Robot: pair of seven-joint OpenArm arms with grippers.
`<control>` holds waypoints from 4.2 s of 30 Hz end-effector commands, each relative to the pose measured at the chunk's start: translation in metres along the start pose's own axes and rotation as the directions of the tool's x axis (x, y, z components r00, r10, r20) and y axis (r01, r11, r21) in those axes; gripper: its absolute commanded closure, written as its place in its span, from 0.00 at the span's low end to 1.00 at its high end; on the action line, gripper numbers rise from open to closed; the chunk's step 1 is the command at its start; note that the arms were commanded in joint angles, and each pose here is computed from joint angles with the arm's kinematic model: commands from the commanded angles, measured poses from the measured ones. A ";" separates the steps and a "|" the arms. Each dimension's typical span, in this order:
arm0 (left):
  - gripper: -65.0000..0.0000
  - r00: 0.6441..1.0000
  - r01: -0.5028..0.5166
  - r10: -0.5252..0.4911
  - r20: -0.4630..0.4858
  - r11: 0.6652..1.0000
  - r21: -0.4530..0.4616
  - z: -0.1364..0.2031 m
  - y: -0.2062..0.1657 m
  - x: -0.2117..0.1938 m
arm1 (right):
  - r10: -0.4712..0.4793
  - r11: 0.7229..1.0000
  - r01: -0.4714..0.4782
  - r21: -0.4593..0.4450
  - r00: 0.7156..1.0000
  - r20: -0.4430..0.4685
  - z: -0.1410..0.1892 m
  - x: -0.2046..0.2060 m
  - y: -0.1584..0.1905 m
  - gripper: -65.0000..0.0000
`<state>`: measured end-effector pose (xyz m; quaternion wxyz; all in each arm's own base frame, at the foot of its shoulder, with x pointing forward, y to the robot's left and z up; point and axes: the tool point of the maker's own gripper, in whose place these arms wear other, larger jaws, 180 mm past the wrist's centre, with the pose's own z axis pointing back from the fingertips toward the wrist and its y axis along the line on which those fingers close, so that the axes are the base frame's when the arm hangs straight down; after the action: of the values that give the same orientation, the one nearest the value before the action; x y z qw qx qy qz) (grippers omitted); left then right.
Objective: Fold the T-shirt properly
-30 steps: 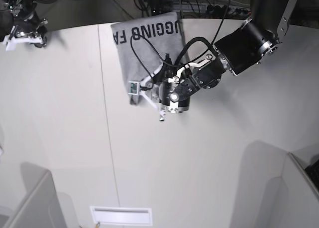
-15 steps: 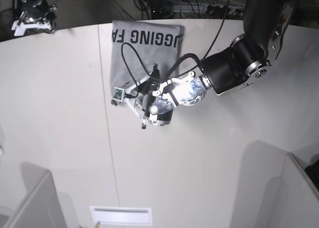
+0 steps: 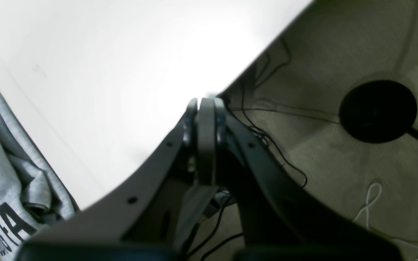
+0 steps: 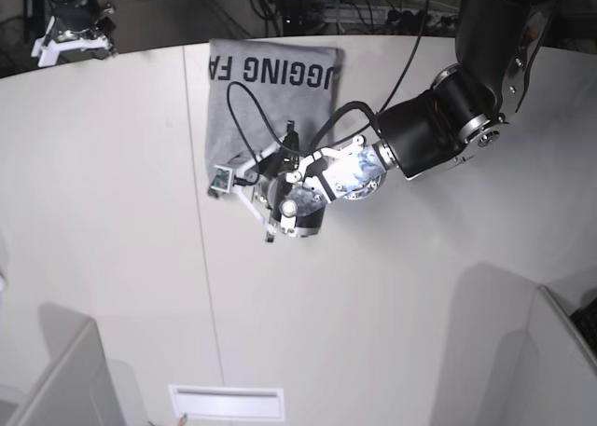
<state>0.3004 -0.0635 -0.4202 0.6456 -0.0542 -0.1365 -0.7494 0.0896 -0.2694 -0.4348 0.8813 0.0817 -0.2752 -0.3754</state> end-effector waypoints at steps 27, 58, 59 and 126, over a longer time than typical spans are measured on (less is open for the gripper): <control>0.73 1.000 0.012 -0.010 -0.021 0.997 0.082 0.018 0.044 0.011 | 0.052 0.998 -0.052 -0.023 0.998 0.018 0.005 0.007 -0.005 1.00; 1.00 0.898 -0.440 0.360 0.255 0.773 0.457 0.146 -0.008 -0.127 | 0.272 0.958 -0.270 0.098 0.962 -0.009 0.042 -0.009 0.009 1.00; 1.00 0.900 -0.434 0.364 0.239 0.790 0.432 0.136 -0.025 -0.132 | 0.283 0.955 -0.280 0.095 0.959 -0.016 0.047 -0.011 0.008 1.00; 1.00 0.227 -0.961 0.974 -0.002 0.225 0.164 -0.133 -0.386 -0.216 | 0.764 0.596 -0.733 0.327 0.392 -0.514 -0.090 -0.273 -0.087 1.00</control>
<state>-0.0330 0.1434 -0.6554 0.9788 -0.0588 -0.0857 -0.1764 -0.0554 -0.1371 -0.6574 0.9890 0.0903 -0.0078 0.1166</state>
